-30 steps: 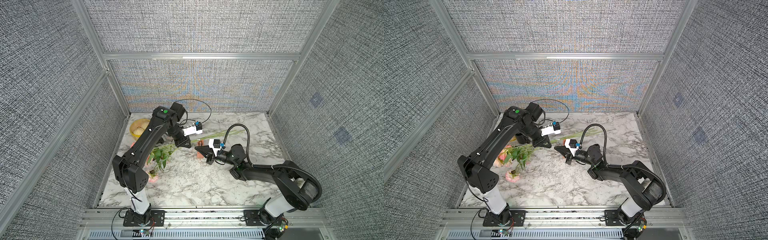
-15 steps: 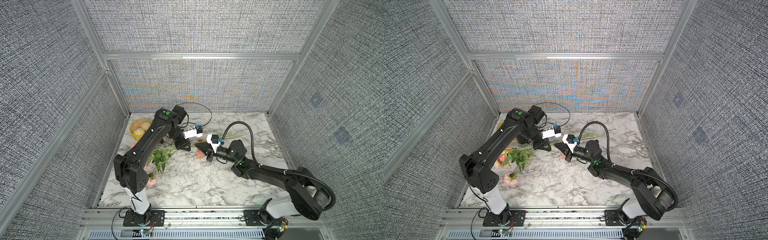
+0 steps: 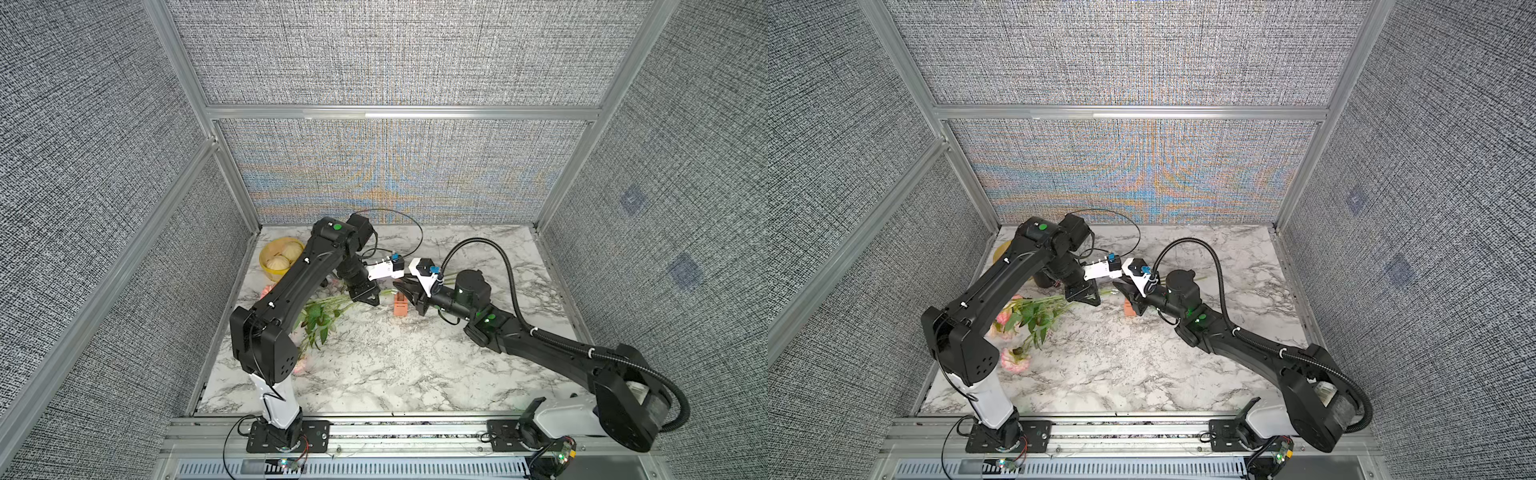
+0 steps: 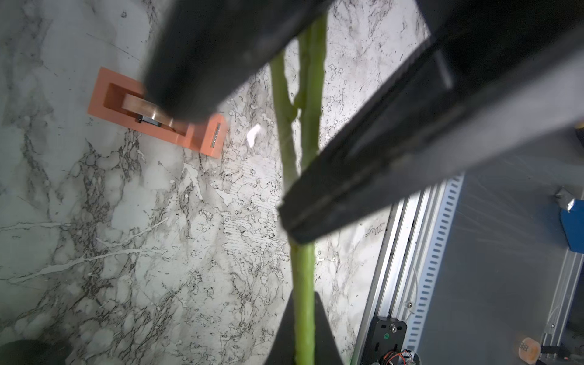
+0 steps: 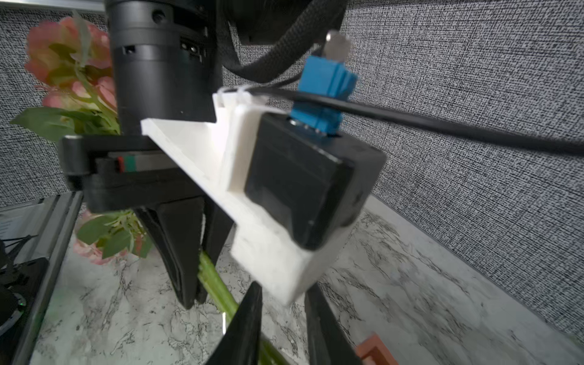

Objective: Wrap bouquets with tape
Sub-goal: Wrap the tape around the bouquet.

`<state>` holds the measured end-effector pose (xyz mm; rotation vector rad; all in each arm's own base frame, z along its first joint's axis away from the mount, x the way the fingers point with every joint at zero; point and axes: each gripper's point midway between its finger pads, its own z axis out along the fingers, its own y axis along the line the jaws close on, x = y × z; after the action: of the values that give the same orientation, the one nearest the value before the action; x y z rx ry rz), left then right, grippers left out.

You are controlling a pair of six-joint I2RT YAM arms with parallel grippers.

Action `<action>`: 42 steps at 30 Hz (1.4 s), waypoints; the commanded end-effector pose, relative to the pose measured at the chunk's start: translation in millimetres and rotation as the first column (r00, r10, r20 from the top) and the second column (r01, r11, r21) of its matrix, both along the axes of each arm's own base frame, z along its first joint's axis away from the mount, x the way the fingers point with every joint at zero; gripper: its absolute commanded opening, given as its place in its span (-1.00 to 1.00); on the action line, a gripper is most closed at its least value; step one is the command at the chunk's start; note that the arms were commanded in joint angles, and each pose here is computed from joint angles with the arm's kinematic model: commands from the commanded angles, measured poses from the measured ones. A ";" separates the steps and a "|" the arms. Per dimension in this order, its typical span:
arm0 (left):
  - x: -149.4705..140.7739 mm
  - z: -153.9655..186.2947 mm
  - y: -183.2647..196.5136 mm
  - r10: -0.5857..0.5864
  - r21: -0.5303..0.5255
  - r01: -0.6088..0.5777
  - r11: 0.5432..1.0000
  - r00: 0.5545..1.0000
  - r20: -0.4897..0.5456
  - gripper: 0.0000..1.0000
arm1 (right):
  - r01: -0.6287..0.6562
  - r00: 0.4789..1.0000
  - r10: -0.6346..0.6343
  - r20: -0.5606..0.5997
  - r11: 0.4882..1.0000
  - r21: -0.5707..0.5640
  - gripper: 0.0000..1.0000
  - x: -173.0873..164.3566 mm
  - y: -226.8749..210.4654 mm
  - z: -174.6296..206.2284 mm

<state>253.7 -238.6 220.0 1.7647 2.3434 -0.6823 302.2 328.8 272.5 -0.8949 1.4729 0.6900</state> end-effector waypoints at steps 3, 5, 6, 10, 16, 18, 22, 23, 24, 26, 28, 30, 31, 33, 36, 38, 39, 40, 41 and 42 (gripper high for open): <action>-11.5 1.3 0.9 -0.025 -0.002 0.025 1.000 0.998 -0.051 -1.00 | 0.131 0.991 -0.132 0.006 0.976 -0.176 -0.46 16.0 -21.1 -21.6; -13.6 1.7 0.3 -0.032 -0.009 0.031 0.999 0.998 -0.062 -1.00 | 0.158 0.987 -0.158 0.019 0.961 -0.228 -0.44 20.7 -26.1 -26.1; -15.7 2.4 0.0 -0.038 -0.012 0.037 0.999 0.997 -0.067 -1.00 | 0.173 0.985 -0.174 0.020 0.951 -0.256 -0.44 23.8 -29.3 -27.9; -19.2 1.9 0.5 -0.048 -0.013 0.047 0.999 0.995 -0.085 -1.00 | 0.213 0.976 -0.218 0.026 0.917 -0.337 -0.43 34.0 -41.2 -34.0; -23.1 0.8 1.3 -0.059 -0.011 0.059 0.998 0.992 -0.107 -1.00 | 0.228 0.971 -0.236 0.029 0.889 -0.397 -0.33 43.1 -67.4 -33.8; -23.8 1.9 0.5 -0.063 -0.020 0.062 0.998 0.992 -0.107 -1.00 | 0.241 0.968 -0.249 0.036 0.877 -0.416 -0.32 44.1 -79.2 -30.6; -24.9 2.6 -1.6 -0.070 -0.032 0.066 0.997 0.991 -0.112 -1.00 | 0.230 0.973 -0.199 0.117 0.868 -0.440 -0.31 25.0 -96.8 -10.4; -24.7 2.4 -1.7 -0.069 -0.032 0.066 0.997 0.991 -0.114 -1.00 | 0.201 0.978 -0.153 0.144 0.878 -0.435 -0.30 13.4 -97.4 -4.5; -23.8 2.3 -2.1 -0.065 -0.032 0.062 0.998 0.991 -0.116 -1.00 | 0.169 0.980 -0.106 0.168 0.887 -0.430 -0.30 1.9 -96.8 -0.3; -22.7 2.2 -3.1 -0.062 -0.033 0.058 0.998 0.991 -0.119 -1.00 | 0.065 0.975 0.034 0.218 0.901 -0.430 -0.26 -28.6 -92.2 3.5; -22.0 2.0 -4.1 -0.057 -0.032 0.053 0.998 0.991 -0.122 -1.00 | -0.023 0.959 0.137 0.248 0.910 -0.413 -0.21 -55.2 -86.1 7.9; -21.5 1.6 -4.4 -0.052 -0.031 0.048 0.998 0.991 -0.127 -1.00 | -0.146 0.925 0.265 0.271 0.909 -0.390 -0.19 -84.0 -74.5 11.1; -20.5 1.4 -4.7 -0.049 -0.030 0.046 0.998 0.991 -0.126 -1.00 | -0.189 0.906 0.307 0.290 0.909 -0.372 -0.17 -94.1 -67.1 13.8; -20.2 2.3 -6.2 -0.047 -0.035 0.043 0.998 0.991 -0.129 -1.00 | -0.254 0.877 0.369 0.307 0.899 -0.356 -0.13 -105.4 -52.0 13.4; -20.3 3.5 -7.5 -0.045 -0.040 0.040 0.998 0.990 -0.132 -1.00 | -0.279 0.861 0.409 0.302 0.876 -0.393 -0.13 -100.6 -30.4 8.2; -20.5 3.3 -6.9 -0.042 -0.037 0.038 0.999 0.990 -0.134 -1.00 | -0.237 0.876 0.381 0.296 0.874 -0.424 -0.13 -83.1 -20.0 4.4; -21.5 3.4 -6.8 -0.044 -0.035 0.040 0.999 0.990 -0.135 -1.00 | -0.214 0.883 0.365 0.297 0.873 -0.438 -0.13 -75.1 -17.4 3.1; -21.9 3.4 -6.1 -0.043 -0.033 0.039 0.999 0.990 -0.136 -1.00 | -0.196 0.886 0.355 0.299 0.870 -0.453 -0.13 -68.0 -14.5 2.1; -22.2 3.5 -5.1 -0.043 -0.030 0.040 0.999 0.990 -0.134 -1.00 | -0.168 0.892 0.334 0.304 0.871 -0.461 -0.13 -59.8 -13.0 2.1; -22.5 3.5 -4.8 -0.044 -0.029 0.041 0.999 0.990 -0.132 -1.00 | -0.149 0.897 0.318 0.308 0.872 -0.465 -0.13 -54.3 -11.7 2.6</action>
<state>237.7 -245.2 221.5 1.8147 2.3559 -0.8339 230.8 314.2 267.5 -1.5160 1.1973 0.4255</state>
